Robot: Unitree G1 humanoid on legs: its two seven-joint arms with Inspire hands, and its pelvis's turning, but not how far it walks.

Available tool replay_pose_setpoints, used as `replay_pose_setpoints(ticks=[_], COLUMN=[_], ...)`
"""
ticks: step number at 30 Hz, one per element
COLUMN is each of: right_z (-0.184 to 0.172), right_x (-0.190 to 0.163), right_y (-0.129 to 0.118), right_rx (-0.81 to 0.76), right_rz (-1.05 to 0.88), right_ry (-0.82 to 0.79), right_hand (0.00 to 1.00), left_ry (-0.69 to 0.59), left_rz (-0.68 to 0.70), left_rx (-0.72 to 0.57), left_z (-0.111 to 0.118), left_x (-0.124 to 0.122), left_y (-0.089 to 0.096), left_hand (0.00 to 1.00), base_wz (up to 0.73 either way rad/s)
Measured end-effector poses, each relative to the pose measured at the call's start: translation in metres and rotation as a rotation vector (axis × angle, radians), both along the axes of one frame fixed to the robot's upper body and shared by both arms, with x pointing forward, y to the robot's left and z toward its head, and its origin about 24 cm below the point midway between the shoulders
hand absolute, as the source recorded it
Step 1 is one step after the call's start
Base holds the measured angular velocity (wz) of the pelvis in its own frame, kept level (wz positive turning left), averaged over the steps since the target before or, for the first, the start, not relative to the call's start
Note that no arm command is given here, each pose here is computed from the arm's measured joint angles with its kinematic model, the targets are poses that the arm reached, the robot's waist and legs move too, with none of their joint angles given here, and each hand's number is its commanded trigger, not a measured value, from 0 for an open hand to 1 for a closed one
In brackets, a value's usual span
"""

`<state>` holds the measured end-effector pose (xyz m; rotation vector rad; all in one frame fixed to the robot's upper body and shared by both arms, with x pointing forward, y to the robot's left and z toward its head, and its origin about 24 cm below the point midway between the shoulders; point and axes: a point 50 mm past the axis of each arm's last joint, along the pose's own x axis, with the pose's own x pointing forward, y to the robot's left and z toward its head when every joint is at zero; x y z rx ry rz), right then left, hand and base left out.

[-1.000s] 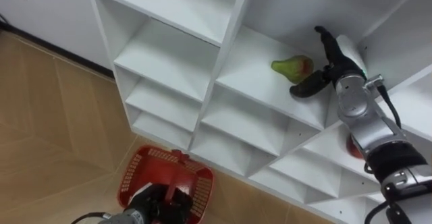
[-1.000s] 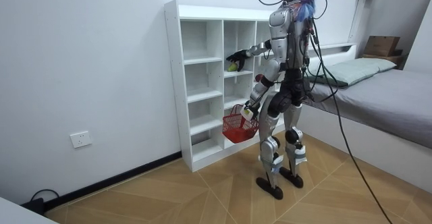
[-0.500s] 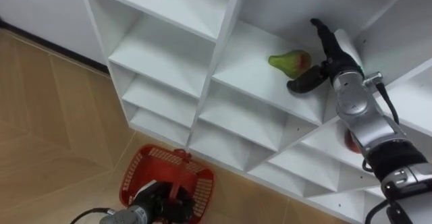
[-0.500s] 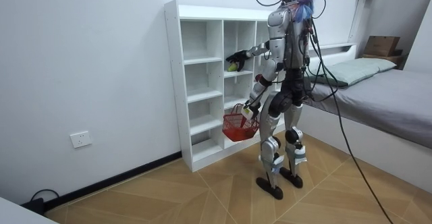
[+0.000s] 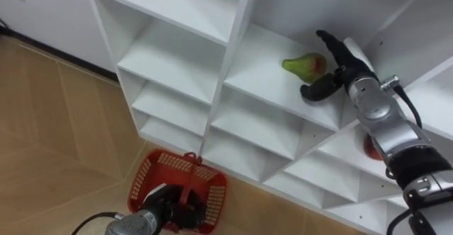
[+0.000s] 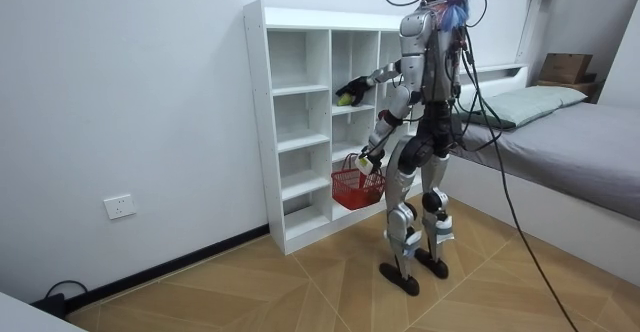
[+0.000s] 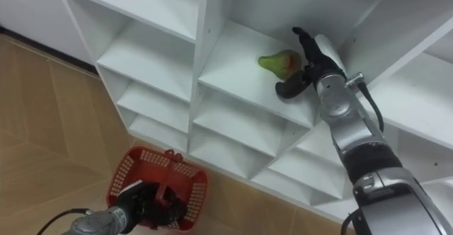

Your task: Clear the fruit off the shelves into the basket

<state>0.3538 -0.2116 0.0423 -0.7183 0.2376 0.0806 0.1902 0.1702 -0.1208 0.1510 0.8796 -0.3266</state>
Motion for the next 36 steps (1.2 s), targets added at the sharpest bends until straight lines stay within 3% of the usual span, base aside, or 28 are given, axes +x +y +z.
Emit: replay_pose_setpoints(ticks=[13, 14, 15, 16, 17, 36], right_z=[-0.0058, -0.0058, -0.0058, -0.0056, -0.0056, -0.0003], right_x=[-0.0019, -0.0019, -0.0019, -0.0018, -0.0018, 0.0007], right_y=[0.0005, 0.0005, 0.0005, 0.0006, 0.0007, -0.0012], right_rx=[-0.001, -0.001, -0.001, 0.0, 0.0, -0.006], right_rz=[0.025, 0.025, 0.025, 0.026, 0.026, -0.013], right_ry=[0.041, 0.041, 0.041, 0.039, 0.039, -0.016], right_hand=[0.0, 0.19, 0.62, 0.96, 1.0, 1.0], left_ry=[-0.011, -0.011, -0.01, -0.008, -0.008, 0.021], left_rz=[-0.001, -0.001, 0.0, 0.001, 0.001, 0.004], left_rx=[-0.006, -0.005, -0.005, -0.004, -0.003, -0.002], left_z=[0.0004, 0.0004, 0.0003, 0.0001, -0.0001, -0.0049], left_x=[0.0005, 0.0004, 0.0003, 0.0, -0.0001, -0.0054], left_y=[-0.0014, -0.0013, -0.001, -0.0006, -0.0004, -0.0011], left_hand=[1.0, 1.0, 1.0, 1.0, 1.0, 1.0], base_wz=[0.0, 0.0, 0.0, 0.0, 0.0, 0.0])
